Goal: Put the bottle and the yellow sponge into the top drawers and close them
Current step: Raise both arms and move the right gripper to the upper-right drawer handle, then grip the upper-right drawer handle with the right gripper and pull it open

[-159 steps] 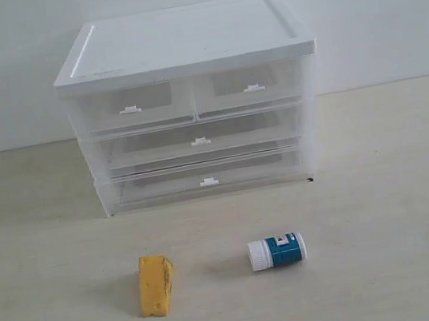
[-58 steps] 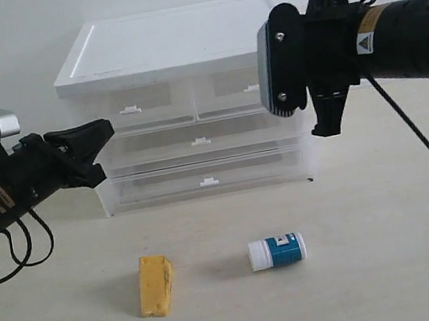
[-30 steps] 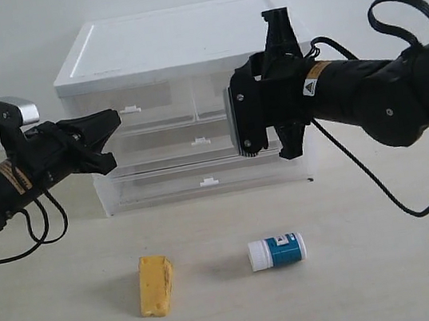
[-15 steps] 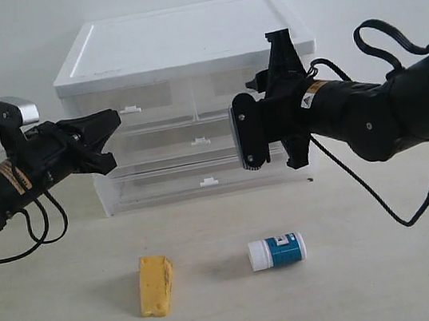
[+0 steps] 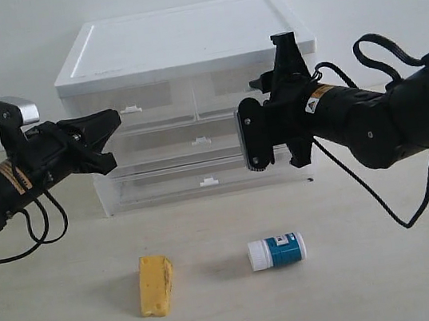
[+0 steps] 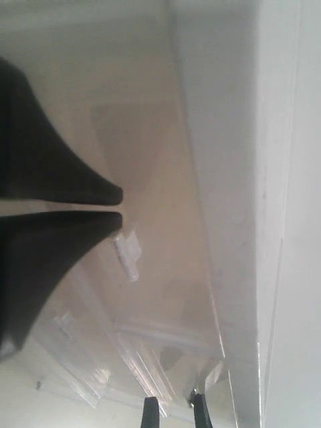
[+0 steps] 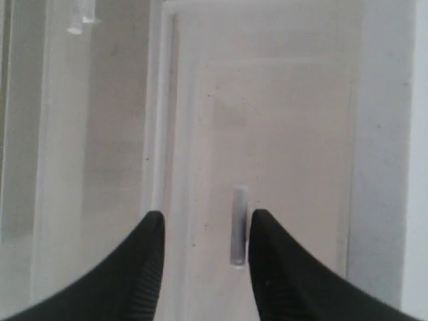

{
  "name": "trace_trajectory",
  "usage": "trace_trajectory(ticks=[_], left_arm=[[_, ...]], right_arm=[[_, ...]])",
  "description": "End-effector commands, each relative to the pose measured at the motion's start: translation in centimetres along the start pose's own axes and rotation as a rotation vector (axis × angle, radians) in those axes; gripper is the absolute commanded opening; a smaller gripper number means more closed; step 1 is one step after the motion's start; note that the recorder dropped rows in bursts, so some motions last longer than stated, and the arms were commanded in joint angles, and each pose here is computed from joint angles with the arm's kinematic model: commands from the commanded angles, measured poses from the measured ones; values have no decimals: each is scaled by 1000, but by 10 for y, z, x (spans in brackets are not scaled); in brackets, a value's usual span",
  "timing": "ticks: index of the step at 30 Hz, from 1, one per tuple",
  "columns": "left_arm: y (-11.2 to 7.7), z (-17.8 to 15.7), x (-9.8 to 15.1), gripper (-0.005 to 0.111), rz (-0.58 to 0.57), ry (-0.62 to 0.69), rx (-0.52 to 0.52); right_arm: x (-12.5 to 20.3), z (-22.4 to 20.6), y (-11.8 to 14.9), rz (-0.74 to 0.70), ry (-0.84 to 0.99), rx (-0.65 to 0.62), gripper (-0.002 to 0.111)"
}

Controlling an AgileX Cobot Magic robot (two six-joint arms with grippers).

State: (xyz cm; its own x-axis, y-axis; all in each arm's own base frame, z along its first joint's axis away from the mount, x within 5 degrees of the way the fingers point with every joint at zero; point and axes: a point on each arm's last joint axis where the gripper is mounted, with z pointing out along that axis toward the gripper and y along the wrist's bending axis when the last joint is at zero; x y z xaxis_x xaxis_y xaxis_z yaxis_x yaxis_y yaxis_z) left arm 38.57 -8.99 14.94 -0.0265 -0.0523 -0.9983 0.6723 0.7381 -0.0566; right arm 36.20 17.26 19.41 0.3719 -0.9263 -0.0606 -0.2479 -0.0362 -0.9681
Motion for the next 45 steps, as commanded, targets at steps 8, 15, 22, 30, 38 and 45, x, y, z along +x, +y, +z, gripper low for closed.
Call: trace_trajectory(ticks=[8,15,22,30,38,45], left_arm=[[4,2,-2,4,-5,-11,-28],[4,2,-2,4,1,-11,-28],[4,2,-2,4,1,-11,-28],[4,2,-2,4,1,-11,-28],[4,2,-2,4,0,-12,-31],[4,2,-2,4,-3,-12,-31]], right_arm=[[15,3,-4,71,64,44,0],[1,2,-1,82,35,7,0],[-23,-1,4,95,-4,-18,0],[-26,-17,29,-16,-5,-8,0],[-34,-23,39,43,-11,-36,0],[-55,-35,30,88,-37,-30,0]])
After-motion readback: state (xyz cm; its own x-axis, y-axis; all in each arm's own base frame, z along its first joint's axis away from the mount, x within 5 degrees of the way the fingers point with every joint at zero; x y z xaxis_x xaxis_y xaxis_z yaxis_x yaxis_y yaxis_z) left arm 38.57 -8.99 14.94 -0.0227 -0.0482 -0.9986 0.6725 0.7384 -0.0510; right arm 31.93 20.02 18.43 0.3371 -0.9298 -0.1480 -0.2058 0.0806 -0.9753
